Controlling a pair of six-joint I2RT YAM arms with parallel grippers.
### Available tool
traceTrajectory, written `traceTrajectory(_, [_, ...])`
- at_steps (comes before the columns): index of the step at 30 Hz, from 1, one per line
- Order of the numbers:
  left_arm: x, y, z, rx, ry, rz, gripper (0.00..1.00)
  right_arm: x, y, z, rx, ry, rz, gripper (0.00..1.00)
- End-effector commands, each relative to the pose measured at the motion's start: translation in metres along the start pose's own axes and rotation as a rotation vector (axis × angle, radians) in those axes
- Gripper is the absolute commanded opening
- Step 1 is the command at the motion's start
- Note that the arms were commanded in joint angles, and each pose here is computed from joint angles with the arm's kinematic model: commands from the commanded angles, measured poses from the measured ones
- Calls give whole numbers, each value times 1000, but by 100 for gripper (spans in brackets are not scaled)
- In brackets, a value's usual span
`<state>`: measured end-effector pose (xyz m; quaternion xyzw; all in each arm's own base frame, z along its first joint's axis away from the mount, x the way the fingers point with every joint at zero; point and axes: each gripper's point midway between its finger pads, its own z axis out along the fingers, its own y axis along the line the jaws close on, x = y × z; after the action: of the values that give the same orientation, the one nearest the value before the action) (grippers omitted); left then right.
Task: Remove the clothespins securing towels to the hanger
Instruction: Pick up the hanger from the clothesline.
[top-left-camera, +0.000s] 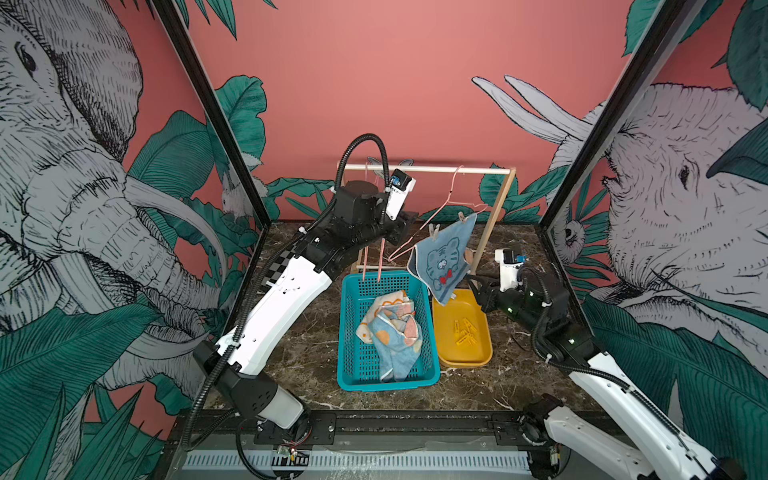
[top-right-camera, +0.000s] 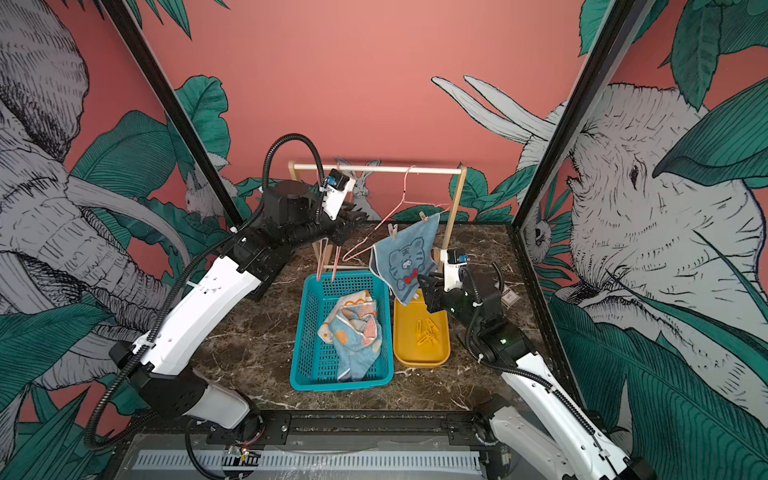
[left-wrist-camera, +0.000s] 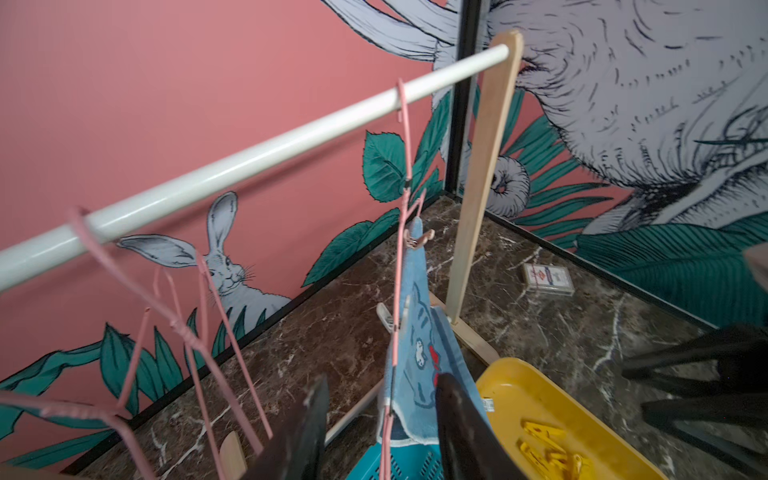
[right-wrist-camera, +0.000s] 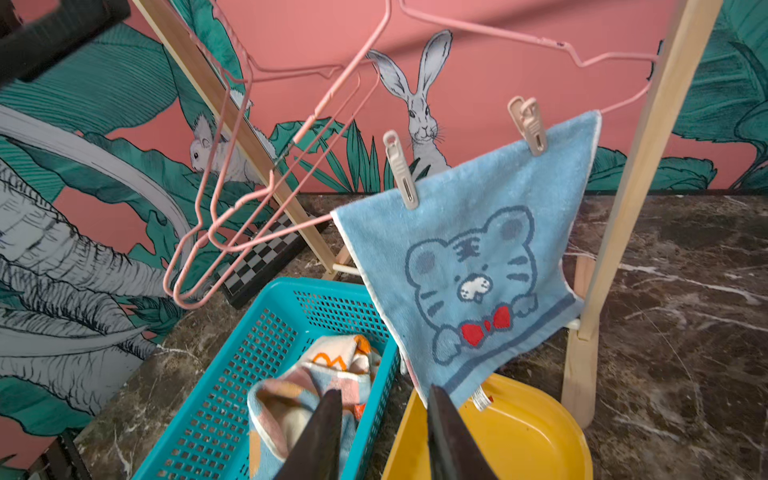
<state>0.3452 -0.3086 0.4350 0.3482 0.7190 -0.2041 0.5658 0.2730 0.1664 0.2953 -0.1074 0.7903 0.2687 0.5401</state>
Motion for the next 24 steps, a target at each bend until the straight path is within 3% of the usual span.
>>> traceTrajectory(1, [1,-26,5,96,23,56,46,3,-4,-8,16,-11,-18,34])
traceTrajectory(14, [-22,-22,64,96,-77,-37,52,23,-16,-29,59,-9,-12,34])
traceTrajectory(24, [-32,-13,102,62,-89,-62,54,37,-19,-31,58,3,3,35])
